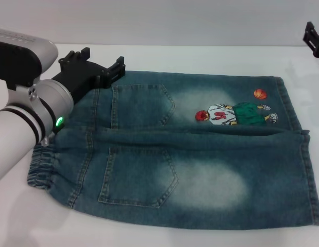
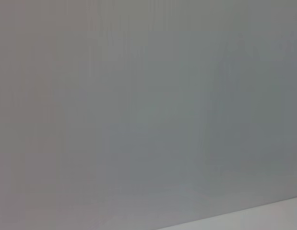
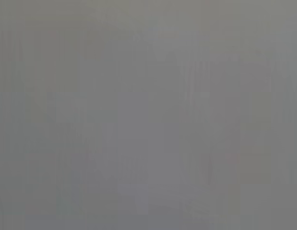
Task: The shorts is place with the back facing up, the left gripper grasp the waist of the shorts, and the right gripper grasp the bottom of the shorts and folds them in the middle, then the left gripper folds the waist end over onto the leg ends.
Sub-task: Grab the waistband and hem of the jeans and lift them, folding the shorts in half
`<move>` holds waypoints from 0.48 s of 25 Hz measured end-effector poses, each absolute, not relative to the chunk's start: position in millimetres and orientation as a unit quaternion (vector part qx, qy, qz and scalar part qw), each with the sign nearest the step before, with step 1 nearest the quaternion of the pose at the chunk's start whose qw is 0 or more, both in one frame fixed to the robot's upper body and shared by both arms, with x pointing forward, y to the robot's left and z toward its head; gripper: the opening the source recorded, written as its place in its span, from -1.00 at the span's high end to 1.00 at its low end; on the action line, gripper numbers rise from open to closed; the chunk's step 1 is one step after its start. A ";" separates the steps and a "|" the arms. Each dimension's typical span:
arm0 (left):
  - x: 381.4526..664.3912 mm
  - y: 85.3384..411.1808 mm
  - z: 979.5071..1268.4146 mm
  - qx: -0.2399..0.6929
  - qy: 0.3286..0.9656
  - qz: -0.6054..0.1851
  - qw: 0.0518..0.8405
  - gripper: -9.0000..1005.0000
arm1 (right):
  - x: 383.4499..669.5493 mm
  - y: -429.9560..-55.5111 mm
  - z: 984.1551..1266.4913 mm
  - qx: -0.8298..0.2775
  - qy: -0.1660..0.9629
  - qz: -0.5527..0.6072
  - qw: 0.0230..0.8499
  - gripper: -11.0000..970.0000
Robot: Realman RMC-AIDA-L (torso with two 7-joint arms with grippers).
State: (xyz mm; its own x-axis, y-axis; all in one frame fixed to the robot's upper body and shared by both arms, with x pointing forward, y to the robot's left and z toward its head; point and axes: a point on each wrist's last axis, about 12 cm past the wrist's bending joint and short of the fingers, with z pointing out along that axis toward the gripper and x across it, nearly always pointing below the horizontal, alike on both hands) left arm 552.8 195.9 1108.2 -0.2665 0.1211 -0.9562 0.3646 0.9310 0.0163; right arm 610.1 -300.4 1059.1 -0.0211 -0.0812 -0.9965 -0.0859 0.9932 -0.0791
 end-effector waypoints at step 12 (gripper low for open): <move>552.4 195.2 1105.3 0.155 0.792 -0.104 0.582 -0.65 | 599.9 -308.8 1050.4 -0.024 0.721 -0.001 0.692 -0.56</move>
State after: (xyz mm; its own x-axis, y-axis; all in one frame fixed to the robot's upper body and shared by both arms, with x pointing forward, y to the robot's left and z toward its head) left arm 552.4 195.2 1105.3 -0.2755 0.1240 -0.9533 0.3664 0.9304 0.0152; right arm 599.9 -308.8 1050.4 -0.0400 -0.0353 -0.9986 -0.0336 0.9989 -0.0340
